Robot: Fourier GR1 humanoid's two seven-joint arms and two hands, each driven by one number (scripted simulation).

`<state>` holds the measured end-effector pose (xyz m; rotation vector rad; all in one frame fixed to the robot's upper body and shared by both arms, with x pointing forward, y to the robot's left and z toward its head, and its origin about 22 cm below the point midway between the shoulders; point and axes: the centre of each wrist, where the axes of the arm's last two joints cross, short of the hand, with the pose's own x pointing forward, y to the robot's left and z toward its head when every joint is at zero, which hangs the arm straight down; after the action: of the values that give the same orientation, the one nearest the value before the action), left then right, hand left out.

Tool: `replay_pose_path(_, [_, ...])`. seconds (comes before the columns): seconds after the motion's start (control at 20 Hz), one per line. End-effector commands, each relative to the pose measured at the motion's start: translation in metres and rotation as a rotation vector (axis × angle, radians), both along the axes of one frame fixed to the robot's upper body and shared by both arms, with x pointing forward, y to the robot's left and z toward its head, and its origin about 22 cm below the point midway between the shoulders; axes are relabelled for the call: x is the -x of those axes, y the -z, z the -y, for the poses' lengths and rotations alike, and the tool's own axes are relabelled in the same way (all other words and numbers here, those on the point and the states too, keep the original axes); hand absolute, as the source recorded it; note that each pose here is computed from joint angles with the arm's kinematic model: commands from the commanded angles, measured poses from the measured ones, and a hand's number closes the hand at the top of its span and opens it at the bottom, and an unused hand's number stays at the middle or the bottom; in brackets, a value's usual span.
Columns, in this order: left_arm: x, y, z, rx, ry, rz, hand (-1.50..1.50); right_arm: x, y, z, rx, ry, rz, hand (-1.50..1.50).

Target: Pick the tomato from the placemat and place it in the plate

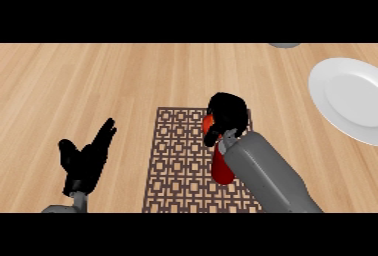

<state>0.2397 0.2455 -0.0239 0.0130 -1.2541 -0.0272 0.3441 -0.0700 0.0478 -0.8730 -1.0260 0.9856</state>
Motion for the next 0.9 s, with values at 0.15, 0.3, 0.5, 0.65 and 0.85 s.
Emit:
replay_pose_path(0.15, [0.002,0.0,0.005,0.007,0.019,-0.016,0.0,-0.069,-0.053,0.079,-0.023,0.698,0.158,1.5])
replay_pose_path(0.3, [0.0,-0.001,0.01,0.024,0.045,-0.02,0.0,-0.082,-0.073,0.089,0.031,0.779,0.409,1.5])
replay_pose_path(0.5, [0.002,-0.001,0.019,0.012,0.071,-0.013,0.0,-0.098,-0.1,0.1,0.087,0.885,0.591,1.5])
replay_pose_path(0.65, [-0.003,-0.007,0.018,0.007,0.075,-0.009,0.0,-0.104,-0.112,0.107,0.065,0.974,0.673,1.5])
replay_pose_path(0.85, [-0.001,-0.003,0.011,-0.001,0.043,-0.02,0.0,-0.106,-0.114,0.126,0.015,1.06,0.806,1.5])
